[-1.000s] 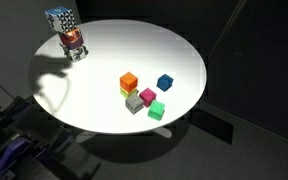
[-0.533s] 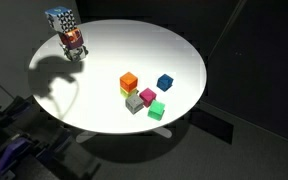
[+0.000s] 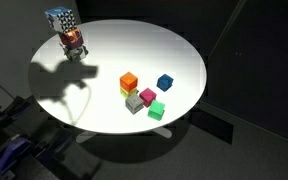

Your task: Pick up the green block and slide it to the left while pushing the other blocks, put the green block on the orange block

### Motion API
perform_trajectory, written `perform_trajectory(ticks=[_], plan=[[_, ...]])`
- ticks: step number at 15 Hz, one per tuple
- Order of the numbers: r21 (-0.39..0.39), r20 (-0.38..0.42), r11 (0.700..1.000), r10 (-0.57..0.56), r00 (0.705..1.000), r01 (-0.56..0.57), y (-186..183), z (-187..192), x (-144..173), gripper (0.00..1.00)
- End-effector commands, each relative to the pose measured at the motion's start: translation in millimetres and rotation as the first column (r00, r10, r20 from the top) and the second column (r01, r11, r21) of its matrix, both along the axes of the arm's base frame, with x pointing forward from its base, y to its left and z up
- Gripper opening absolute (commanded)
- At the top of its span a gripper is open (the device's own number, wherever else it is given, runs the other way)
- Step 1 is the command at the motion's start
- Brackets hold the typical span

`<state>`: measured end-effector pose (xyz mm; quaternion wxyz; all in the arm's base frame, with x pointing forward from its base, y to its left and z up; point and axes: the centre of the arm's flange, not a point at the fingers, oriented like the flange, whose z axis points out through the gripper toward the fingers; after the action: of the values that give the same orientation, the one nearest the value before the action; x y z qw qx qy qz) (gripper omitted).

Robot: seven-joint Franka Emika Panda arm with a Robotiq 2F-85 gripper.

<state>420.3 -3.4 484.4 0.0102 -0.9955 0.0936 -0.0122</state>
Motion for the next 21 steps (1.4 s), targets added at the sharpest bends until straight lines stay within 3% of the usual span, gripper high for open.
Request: perform_trajectory(ticks=[1, 8, 17, 21], plan=[[-0.017, 0.025, 1.000, 0.001, 1.000, -0.001, -20, -12, 12, 1.00], [-0.003, 0.058, 1.000, 0.026, 0.998, -0.026, -41, -32, 29, 1.00], [-0.006, 0.042, 1.000, 0.011, 0.999, -0.011, -37, -34, 28, 1.00], [-0.007, 0.027, 1.000, 0.004, 1.000, -0.004, -47, -53, 38, 1.00]])
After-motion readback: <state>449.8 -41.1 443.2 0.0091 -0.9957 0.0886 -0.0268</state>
